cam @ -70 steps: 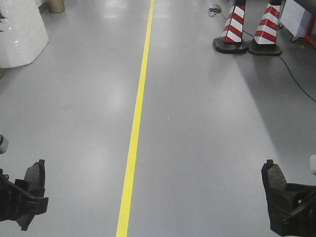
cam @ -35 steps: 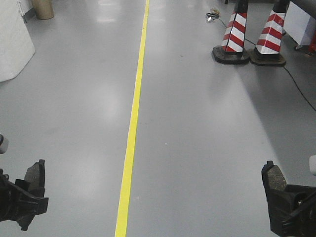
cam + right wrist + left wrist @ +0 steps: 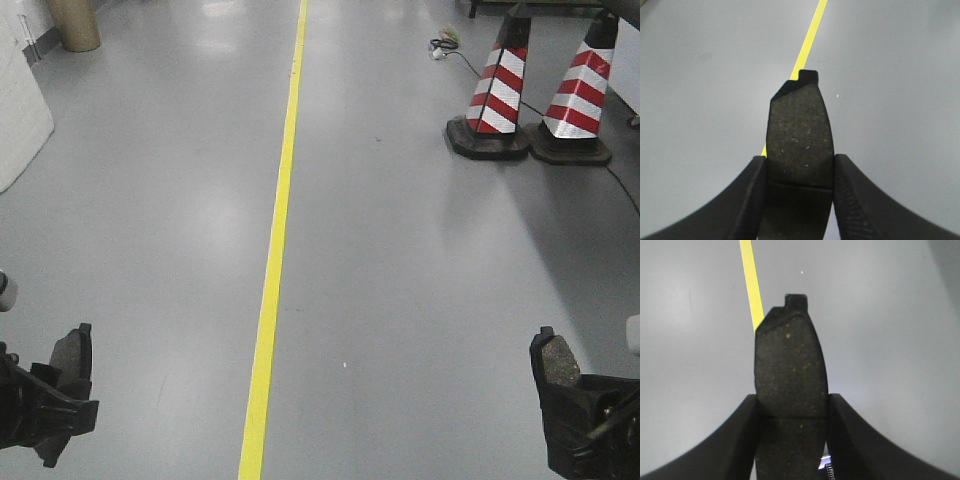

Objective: Move and align brake pads A on conveyor
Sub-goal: 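Drive along the yellow-lined aisle past the striped traffic cones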

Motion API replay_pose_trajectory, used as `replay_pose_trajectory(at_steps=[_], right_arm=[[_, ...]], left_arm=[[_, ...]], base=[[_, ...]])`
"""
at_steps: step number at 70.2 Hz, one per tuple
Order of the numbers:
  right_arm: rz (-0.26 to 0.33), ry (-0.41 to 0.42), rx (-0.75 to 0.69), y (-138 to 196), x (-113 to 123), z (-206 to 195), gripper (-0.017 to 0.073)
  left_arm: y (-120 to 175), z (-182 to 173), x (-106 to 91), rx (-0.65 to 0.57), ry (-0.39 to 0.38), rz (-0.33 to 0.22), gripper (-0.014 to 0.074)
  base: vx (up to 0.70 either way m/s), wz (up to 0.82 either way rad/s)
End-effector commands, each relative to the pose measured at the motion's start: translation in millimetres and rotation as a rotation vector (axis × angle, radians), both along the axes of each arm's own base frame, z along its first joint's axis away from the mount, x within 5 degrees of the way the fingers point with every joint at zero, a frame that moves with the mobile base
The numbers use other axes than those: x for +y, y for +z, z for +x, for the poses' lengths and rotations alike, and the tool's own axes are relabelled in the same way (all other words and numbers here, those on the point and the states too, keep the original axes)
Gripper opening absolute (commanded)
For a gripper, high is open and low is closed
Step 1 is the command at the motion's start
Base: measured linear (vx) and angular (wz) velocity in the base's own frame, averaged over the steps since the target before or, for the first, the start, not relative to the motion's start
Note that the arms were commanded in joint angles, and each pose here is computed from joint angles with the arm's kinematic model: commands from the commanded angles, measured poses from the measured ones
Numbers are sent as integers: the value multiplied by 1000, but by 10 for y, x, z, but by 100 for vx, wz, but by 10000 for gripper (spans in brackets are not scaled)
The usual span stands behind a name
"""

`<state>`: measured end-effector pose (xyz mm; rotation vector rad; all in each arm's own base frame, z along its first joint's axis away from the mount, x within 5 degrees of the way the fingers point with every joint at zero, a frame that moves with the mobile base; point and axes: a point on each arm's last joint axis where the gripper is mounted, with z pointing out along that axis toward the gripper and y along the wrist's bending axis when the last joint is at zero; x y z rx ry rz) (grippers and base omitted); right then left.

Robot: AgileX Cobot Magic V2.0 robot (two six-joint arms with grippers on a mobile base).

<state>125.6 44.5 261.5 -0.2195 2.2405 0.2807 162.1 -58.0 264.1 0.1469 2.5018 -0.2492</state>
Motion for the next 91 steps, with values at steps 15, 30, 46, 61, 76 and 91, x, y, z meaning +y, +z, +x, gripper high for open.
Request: replay_pose_trajectory(at_steps=[15, 30, 46, 61, 76, 91], right_arm=[[19, 1, -104, 157, 9, 51, -1], [18, 1, -99, 153, 8, 49, -1], [18, 1, -101, 154, 8, 49, -1], [17, 1, -98, 152, 8, 48, -1], [17, 1, -98, 152, 8, 48, -1], [17, 1, -98, 151, 8, 48, -1]], left_arm=[[144, 45, -31, -97, -1, -42, 73], [144, 45, -31, -97, -1, -42, 73], [143, 47, -32, -97, -1, -43, 73], [145, 45, -31, -97, -1, -43, 73], [145, 45, -31, -97, -1, -43, 73], [145, 45, -31, -97, -1, -43, 73]], base=[[66, 2], [66, -4], [66, -8], [65, -7], [65, -1], [64, 0]])
